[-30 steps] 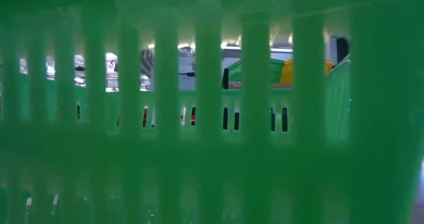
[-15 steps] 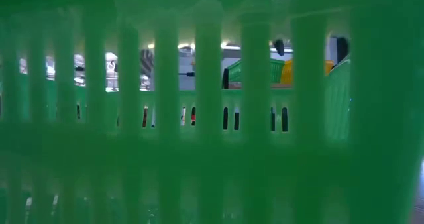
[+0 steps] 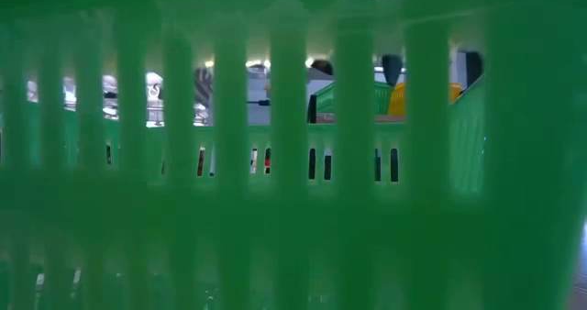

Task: Stack baskets on shelf by color
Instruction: Stack the top black bin on the black bin on the shelf

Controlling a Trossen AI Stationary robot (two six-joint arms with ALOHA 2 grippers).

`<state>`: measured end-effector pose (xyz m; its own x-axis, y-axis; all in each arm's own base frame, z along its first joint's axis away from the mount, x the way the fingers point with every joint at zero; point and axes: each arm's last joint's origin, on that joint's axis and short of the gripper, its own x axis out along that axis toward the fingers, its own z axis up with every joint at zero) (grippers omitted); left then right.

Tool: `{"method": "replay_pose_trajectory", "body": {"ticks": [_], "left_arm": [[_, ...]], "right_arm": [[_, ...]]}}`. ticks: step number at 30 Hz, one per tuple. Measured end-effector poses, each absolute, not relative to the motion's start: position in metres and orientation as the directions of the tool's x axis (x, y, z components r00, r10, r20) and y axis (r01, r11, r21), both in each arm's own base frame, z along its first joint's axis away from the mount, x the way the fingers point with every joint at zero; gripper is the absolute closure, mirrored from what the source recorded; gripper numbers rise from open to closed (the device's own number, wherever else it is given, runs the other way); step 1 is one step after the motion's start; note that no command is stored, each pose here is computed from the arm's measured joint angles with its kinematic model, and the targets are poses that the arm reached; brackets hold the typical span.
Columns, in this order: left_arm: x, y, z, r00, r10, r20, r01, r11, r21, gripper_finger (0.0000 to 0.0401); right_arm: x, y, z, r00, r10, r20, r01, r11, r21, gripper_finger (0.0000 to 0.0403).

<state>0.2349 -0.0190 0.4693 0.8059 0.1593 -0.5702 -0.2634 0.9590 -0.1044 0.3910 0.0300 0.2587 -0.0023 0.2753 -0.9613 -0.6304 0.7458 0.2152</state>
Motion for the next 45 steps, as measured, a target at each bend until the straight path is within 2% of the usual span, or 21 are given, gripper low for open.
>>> {"method": "replay_pose_trajectory", "body": {"ticks": [5, 12, 16, 23, 31, 39, 45], "left_arm": [[0.224, -0.019, 0.476, 0.825, 0.173, -0.539, -0.270, 0.957, -0.106, 0.0324], [0.216, -0.018, 0.481, 0.835, 0.174, -0.522, -0.267, 0.958, -0.107, 0.0324], [0.215, -0.018, 0.481, 0.836, 0.173, -0.520, -0.255, 0.963, -0.089, 0.0324], [0.215, -0.018, 0.481, 0.835, 0.173, -0.522, -0.255, 0.963, -0.088, 0.0324], [0.214, -0.018, 0.478, 0.821, 0.175, -0.543, -0.257, 0.963, -0.078, 0.0324], [0.214, -0.018, 0.479, 0.822, 0.175, -0.543, -0.256, 0.963, -0.078, 0.0324], [0.214, -0.018, 0.478, 0.822, 0.175, -0.543, -0.256, 0.963, -0.078, 0.0324]], "right_arm": [[0.399, 0.035, 0.250, 0.036, 0.343, -0.939, -0.521, 0.808, 0.275, 0.0262], [0.402, 0.038, 0.216, 0.045, 0.306, -0.951, -0.444, 0.859, 0.256, 0.0262], [0.405, 0.038, 0.211, 0.092, 0.229, -0.969, -0.387, 0.905, 0.177, 0.0262], [0.412, 0.040, 0.212, 0.162, 0.241, -0.957, -0.255, 0.947, 0.195, 0.0262], [0.418, 0.048, 0.196, 0.148, 0.224, -0.963, -0.161, 0.966, 0.201, 0.0262], [0.423, 0.054, 0.179, 0.147, 0.081, -0.986, -0.112, 0.992, 0.065, 0.0262], [0.426, 0.054, 0.161, 0.103, 0.075, -0.992, -0.106, 0.992, 0.064, 0.0262]]}}
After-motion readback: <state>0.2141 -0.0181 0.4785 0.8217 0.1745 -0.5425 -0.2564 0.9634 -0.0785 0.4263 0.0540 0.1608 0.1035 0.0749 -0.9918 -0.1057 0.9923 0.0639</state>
